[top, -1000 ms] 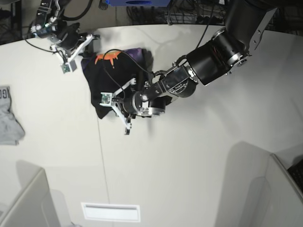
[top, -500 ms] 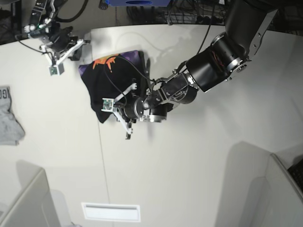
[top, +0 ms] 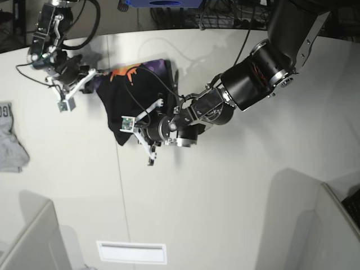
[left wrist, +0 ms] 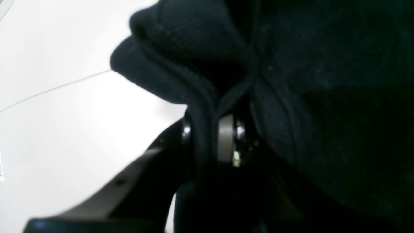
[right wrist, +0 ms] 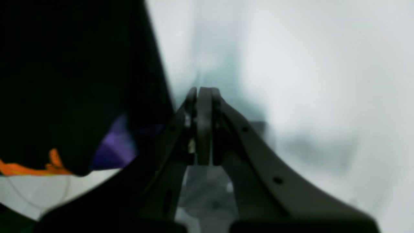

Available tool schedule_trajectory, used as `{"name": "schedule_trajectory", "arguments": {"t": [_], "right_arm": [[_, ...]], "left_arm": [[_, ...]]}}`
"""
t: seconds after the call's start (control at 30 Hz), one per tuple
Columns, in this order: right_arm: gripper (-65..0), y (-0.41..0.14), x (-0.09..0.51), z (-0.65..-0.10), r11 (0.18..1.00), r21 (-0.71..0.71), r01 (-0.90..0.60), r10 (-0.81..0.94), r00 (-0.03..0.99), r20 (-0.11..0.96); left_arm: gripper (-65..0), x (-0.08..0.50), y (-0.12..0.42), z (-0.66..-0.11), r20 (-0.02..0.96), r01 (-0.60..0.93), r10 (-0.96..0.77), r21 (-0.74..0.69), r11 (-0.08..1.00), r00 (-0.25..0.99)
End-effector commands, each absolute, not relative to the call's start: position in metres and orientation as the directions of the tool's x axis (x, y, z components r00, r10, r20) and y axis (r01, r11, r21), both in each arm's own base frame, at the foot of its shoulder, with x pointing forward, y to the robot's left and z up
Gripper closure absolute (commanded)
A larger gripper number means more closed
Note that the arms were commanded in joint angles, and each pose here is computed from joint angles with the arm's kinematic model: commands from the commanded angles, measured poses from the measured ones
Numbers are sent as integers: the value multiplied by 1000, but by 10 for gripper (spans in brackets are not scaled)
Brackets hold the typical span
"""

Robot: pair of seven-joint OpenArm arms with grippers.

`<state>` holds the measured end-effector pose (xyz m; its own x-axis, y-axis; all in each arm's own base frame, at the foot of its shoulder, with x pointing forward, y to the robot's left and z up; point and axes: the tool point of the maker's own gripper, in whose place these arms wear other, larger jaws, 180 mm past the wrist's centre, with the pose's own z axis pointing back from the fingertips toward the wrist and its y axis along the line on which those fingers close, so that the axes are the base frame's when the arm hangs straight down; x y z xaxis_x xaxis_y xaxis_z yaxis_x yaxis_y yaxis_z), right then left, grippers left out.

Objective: Fold the T-shirt properly
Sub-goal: 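Grasp the bundle edge with the left gripper and flip it over, then lower the flipped shirt flat and open the left gripper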

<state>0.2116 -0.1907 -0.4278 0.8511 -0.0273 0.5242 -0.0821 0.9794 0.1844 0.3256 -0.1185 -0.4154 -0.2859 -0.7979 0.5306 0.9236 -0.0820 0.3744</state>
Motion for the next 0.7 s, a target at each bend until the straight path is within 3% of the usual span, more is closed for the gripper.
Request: {"name": "schedule_trajectory", "arguments": {"t": [0.0, 0.33, 0.57, 0.67], "right_arm": [[0, -189, 212, -421, 979, 179, -101, -15, 835, 550], [0, -175, 194, -420, 974, 200, -103, -22, 842, 539], [0, -174, 190, -423, 974, 204, -101, -23, 850, 527], [0, -174, 190, -424, 974, 205, -100, -24, 850, 527]], "left_arm": [[0, 333, -134, -397, 553, 910, -771, 405, -83, -316], [0, 340, -148, -381, 564, 900, -754, 428, -83, -338], [-280, 340, -153, -375, 572, 897, -744, 436, -80, -345], [-369, 339, -155, -375, 572, 895, -742, 438, -83, -349]]}}
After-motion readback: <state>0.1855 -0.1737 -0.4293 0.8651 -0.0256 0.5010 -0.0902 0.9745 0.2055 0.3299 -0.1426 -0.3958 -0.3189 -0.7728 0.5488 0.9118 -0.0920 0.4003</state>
